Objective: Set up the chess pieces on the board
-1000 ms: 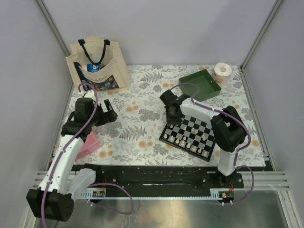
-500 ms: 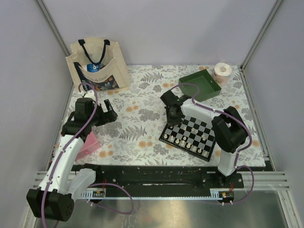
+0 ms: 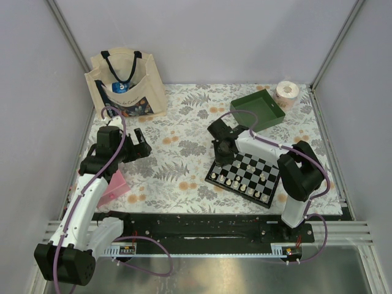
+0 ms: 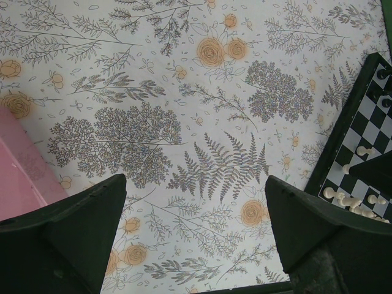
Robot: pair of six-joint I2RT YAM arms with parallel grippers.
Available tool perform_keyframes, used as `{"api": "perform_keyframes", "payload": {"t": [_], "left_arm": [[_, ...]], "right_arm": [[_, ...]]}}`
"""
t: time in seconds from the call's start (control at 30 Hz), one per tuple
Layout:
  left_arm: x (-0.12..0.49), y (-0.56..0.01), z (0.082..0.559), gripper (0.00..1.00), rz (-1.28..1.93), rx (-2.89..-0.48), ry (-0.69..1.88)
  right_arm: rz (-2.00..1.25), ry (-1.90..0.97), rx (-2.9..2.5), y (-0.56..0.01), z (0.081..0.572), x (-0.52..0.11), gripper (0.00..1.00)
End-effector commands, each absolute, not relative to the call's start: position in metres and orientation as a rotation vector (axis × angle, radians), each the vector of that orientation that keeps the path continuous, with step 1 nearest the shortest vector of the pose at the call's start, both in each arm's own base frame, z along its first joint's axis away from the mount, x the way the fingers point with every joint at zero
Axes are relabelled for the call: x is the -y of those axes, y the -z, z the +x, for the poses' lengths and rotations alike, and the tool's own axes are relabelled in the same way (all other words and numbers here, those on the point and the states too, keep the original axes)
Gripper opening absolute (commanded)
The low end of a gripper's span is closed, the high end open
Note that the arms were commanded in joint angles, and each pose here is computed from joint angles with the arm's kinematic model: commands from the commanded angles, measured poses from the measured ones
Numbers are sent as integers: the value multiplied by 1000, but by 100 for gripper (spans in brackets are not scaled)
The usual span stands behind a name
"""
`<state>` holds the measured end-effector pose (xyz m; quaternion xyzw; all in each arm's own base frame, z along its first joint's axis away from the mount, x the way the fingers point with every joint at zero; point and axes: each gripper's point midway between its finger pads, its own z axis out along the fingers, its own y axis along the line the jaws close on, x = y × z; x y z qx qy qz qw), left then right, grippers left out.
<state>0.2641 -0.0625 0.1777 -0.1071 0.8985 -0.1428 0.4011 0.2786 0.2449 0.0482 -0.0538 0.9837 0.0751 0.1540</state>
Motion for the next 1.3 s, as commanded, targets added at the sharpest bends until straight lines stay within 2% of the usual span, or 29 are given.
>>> {"api": "perform_keyframes", "payload": {"t": [0.0,0.9,1.07,1.27], "left_arm": [[64,-183,270,99,-254,-2241,379],[63,-185,270,99,-255,-2236,378],[63,-185,270,99,-257,-2235,380],[64,-184,270,99,-258,-2238,382]], "right_arm": [[-184,-290,-2777,-65,281,-261,15],[-237,-229,-2832,-49,270,-261,18],[-254,-254,-2843,-46,266,-264,23],[-250,-247,-2829,-49,268,-262,33]]}}
